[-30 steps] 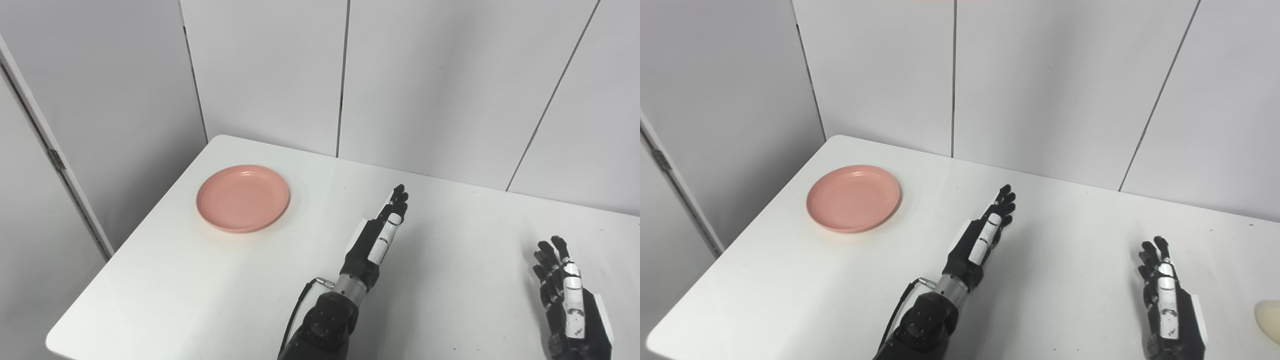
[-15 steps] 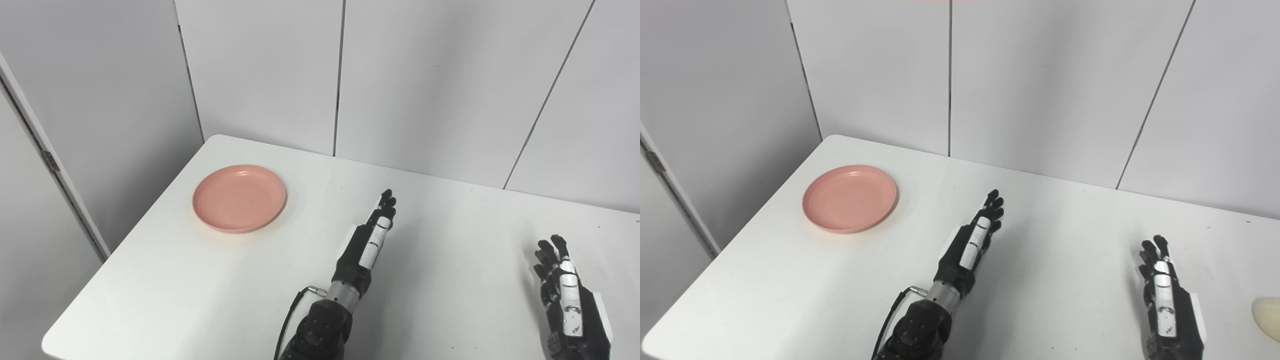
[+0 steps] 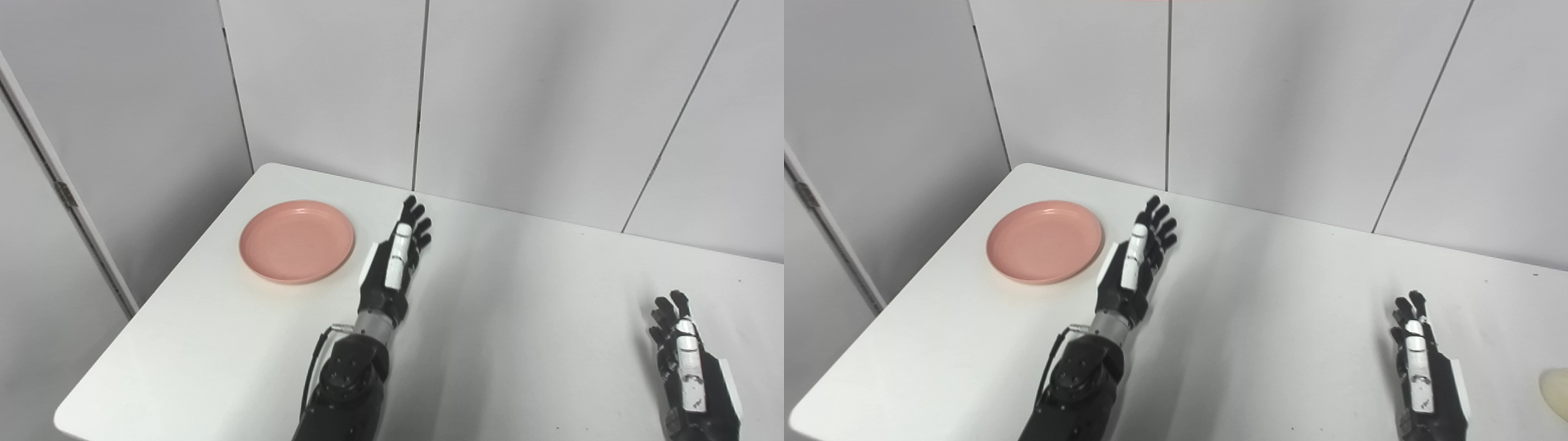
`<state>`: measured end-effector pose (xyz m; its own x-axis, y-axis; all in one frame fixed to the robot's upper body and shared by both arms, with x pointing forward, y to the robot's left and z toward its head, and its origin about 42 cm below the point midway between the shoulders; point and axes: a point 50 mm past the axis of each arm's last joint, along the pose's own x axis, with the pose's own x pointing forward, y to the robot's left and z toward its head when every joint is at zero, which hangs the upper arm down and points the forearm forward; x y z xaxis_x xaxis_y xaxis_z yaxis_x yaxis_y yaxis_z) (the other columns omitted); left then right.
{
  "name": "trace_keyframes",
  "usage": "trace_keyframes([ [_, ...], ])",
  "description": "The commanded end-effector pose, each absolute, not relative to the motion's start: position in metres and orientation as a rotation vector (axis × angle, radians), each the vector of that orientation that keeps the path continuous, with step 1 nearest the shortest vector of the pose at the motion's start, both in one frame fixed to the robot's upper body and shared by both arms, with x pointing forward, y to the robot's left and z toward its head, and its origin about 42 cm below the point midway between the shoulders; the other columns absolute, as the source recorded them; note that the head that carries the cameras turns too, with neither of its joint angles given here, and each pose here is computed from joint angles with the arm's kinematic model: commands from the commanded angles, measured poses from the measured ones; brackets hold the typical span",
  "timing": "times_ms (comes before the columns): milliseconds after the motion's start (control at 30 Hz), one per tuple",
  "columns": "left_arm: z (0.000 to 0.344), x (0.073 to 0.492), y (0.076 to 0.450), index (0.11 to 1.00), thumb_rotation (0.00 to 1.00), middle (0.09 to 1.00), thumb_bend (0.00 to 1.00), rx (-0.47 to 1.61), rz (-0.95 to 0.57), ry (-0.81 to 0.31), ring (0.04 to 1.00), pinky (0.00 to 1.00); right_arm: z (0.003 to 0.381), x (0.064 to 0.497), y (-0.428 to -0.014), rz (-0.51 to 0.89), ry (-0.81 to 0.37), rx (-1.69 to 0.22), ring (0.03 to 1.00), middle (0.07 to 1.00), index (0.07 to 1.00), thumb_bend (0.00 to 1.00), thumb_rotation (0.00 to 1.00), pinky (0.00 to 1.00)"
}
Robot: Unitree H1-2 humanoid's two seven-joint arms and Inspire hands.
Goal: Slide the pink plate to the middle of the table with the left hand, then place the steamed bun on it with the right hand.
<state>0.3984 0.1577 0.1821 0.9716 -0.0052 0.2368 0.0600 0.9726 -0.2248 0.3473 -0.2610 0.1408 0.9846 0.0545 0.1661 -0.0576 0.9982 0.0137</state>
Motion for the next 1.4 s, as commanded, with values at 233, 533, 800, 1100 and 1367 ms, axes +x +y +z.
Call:
trace_keyframes([
  [233, 0.240, 0.414, 0.206, 0.988, 1.00, 0.972, 0.70, -0.188, 0.043, -0.379, 0.963, 0.95, 0.155, 0.354, -0.255, 0.071, -0.241, 0.016, 0.988, 0.971, 1.000, 0.44, 0.96, 1.00],
  [533, 0.259, 0.414, 0.247, 0.951, 1.00, 0.942, 0.73, -0.091, 0.148, -0.409, 0.922, 0.91, 0.156, 0.355, -0.253, 0.073, -0.246, 0.016, 0.993, 0.972, 1.000, 0.40, 0.97, 1.00],
  [800, 0.263, 0.419, 0.291, 0.918, 1.00, 0.911, 0.73, -0.037, 0.245, -0.420, 0.897, 0.92, 0.156, 0.354, -0.251, 0.070, -0.250, 0.029, 0.986, 0.966, 1.000, 0.39, 0.97, 1.00],
  [1100, 0.261, 0.426, 0.339, 0.868, 1.00, 0.866, 0.74, -0.005, 0.381, -0.414, 0.872, 0.94, 0.155, 0.355, -0.251, 0.073, -0.251, 0.021, 0.989, 0.974, 1.000, 0.40, 0.95, 1.00],
  [1367, 0.256, 0.428, 0.377, 0.838, 1.00, 0.834, 0.74, 0.057, 0.482, -0.415, 0.835, 0.92, 0.156, 0.355, -0.250, 0.071, -0.246, 0.026, 0.998, 0.975, 1.000, 0.38, 0.94, 1.00],
])
